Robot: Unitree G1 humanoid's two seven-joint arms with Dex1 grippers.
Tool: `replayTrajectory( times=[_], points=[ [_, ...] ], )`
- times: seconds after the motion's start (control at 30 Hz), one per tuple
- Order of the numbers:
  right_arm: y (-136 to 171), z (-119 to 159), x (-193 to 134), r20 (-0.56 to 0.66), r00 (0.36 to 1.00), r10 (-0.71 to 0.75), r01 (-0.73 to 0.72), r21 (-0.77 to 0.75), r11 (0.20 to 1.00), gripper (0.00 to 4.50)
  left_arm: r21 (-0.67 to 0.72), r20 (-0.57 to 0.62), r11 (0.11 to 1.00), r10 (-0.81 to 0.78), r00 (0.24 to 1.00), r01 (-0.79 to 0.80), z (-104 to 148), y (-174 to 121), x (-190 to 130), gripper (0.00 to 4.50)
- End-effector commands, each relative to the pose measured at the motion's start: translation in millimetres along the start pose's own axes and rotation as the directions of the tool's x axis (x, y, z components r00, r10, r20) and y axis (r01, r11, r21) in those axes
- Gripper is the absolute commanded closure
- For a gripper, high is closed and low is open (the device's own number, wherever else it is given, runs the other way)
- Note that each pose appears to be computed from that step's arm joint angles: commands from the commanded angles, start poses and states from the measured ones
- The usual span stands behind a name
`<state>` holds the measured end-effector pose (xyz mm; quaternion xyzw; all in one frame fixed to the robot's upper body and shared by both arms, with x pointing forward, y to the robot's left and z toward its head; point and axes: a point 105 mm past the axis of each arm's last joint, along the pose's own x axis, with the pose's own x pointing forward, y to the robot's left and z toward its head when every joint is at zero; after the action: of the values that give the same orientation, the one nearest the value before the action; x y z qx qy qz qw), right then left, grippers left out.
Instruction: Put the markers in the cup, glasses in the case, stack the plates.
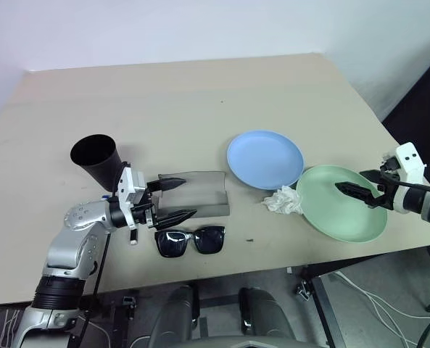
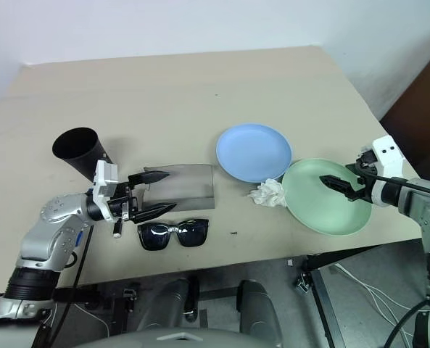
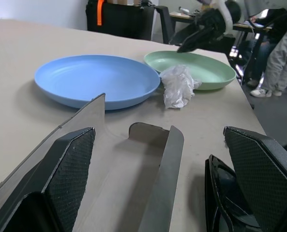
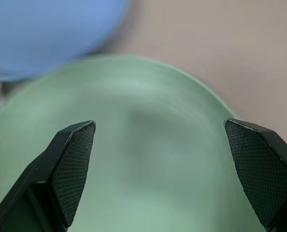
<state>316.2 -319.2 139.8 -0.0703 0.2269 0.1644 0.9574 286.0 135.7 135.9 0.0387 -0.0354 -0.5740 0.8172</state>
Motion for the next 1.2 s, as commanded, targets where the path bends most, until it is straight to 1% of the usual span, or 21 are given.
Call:
replayTrajectory(
  times=[0.03, 0.23, 0.37, 0.5, 0.53, 0.63, 0.67, 0.87, 0.9, 0.93, 1.2],
  points=[
    [-19.2, 0.8, -8.3, 0.002, 0.994, -0.107, 0.107, -0.009, 0.994, 0.00, 0.037, 0.022, 0.999, -0.013, 1.000, 0.012, 6.2, 2.6, 3.0, 0.05],
    [-39.8, -10.5, -14.3, -0.022, 0.980, -0.197, 0.198, 0.029, 0.980, 0.00, 0.046, 0.029, 0.999, -0.025, 0.999, 0.024, 7.2, 4.1, 7.8, 0.05],
    [-47.8, -33.5, -17.8, -0.119, 0.970, -0.213, 0.223, 0.073, 0.972, 0.00, 0.040, 0.029, 0.999, -0.024, 0.999, 0.022, 4.3, 1.6, 7.8, 0.05],
    [-52.9, -43.4, -15.8, -0.150, 0.965, -0.216, 0.235, 0.124, 0.964, 0.00, 0.038, 0.031, 0.999, -0.019, 0.999, 0.017, 2.8, 0.8, 8.3, 0.05],
    [-53.6, -44.0, -15.1, -0.151, 0.965, -0.215, 0.236, 0.139, 0.962, 0.41, 0.038, 0.032, 0.999, -0.019, 0.999, 0.017, 2.6, 0.6, 8.6, 0.00],
    [-55.9, -44.9, -13.7, -0.156, 0.964, -0.213, 0.239, 0.176, 0.955, 1.29, 0.037, 0.036, 0.999, -0.019, 0.999, 0.017, 3.3, 0.4, 10.0, 0.00],
    [-57.3, -44.3, -14.0, -0.154, 0.964, -0.216, 0.243, 0.183, 0.953, 1.72, 0.038, 0.036, 0.999, -0.019, 0.999, 0.018, 3.4, 0.4, 10.4, 0.00],
    [-63.8, -36.4, -21.4, -0.119, 0.966, -0.229, 0.251, 0.219, 0.943, 3.78, 0.041, 0.022, 0.999, -0.019, 1.000, 0.018, 2.8, 2.6, 10.4, 0.00],
    [-64.5, -36.0, -22.6, -0.116, 0.966, -0.230, 0.251, 0.221, 0.942, 4.20, 0.043, 0.019, 0.999, -0.019, 1.000, 0.018, 2.7, 3.3, 10.3, 0.00],
    [-65.5, -35.5, -24.4, -0.112, 0.966, -0.234, 0.253, 0.218, 0.942, 4.48, 0.044, 0.020, 0.999, -0.019, 1.000, 0.018, 3.1, 4.4, 10.4, 0.00],
    [-65.1, -20.0, -36.3, -0.046, 0.972, -0.232, 0.237, 0.195, 0.952, 4.48, 0.051, 0.029, 0.998, -0.027, 0.999, 0.026, 5.2, 10.0, 15.1, 0.00]
  ],
)
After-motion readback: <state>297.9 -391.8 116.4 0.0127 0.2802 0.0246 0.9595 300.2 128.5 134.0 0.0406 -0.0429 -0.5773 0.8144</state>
